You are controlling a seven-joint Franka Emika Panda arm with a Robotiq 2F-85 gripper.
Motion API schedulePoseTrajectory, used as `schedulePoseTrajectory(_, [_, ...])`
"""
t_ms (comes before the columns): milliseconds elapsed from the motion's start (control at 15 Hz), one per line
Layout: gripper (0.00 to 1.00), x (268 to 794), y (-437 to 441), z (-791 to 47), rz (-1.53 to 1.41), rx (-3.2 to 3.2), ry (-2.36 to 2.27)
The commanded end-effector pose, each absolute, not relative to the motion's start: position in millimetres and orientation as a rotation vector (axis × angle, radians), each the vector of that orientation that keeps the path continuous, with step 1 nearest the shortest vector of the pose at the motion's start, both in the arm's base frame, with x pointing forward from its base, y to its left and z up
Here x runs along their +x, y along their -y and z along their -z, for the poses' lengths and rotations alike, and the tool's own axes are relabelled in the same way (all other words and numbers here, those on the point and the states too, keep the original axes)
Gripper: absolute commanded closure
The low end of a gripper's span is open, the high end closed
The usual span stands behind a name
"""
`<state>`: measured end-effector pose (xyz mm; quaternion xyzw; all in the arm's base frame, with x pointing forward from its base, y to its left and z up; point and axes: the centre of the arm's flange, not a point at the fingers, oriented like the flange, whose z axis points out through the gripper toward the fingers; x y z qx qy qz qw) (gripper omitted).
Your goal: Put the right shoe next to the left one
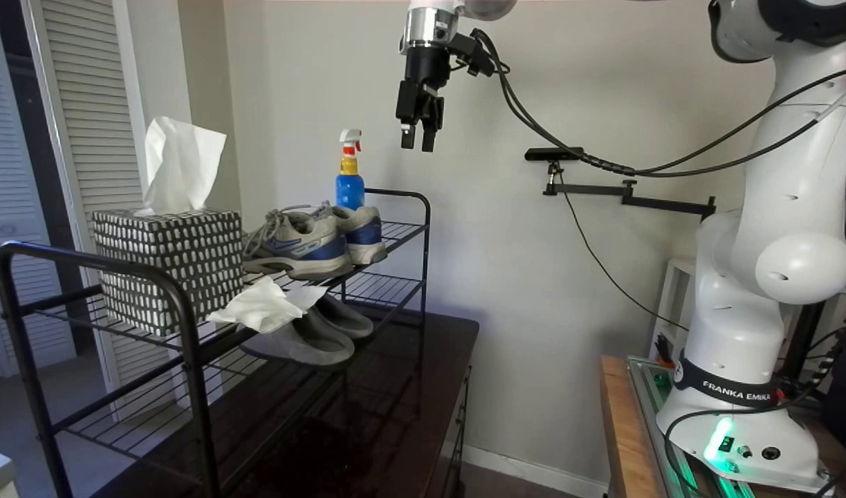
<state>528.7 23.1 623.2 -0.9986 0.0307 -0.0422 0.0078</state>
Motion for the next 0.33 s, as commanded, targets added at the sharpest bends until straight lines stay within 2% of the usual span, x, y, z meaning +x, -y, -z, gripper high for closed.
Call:
schedulePoseTrajectory(0, [0.0,481,-23,-590,0.219,-3.074,-0.225])
schedulePoseTrajectory(133, [0.0,475,-22,-578,0.162,-3.059,-0.272])
schedulePoseTrajectory(200, [0.0,501,-23,-595,0.155,-3.1,-0.212])
schedulePoseTrajectory(267, [0.0,496,-23,-588,0.137,-3.096,-0.225])
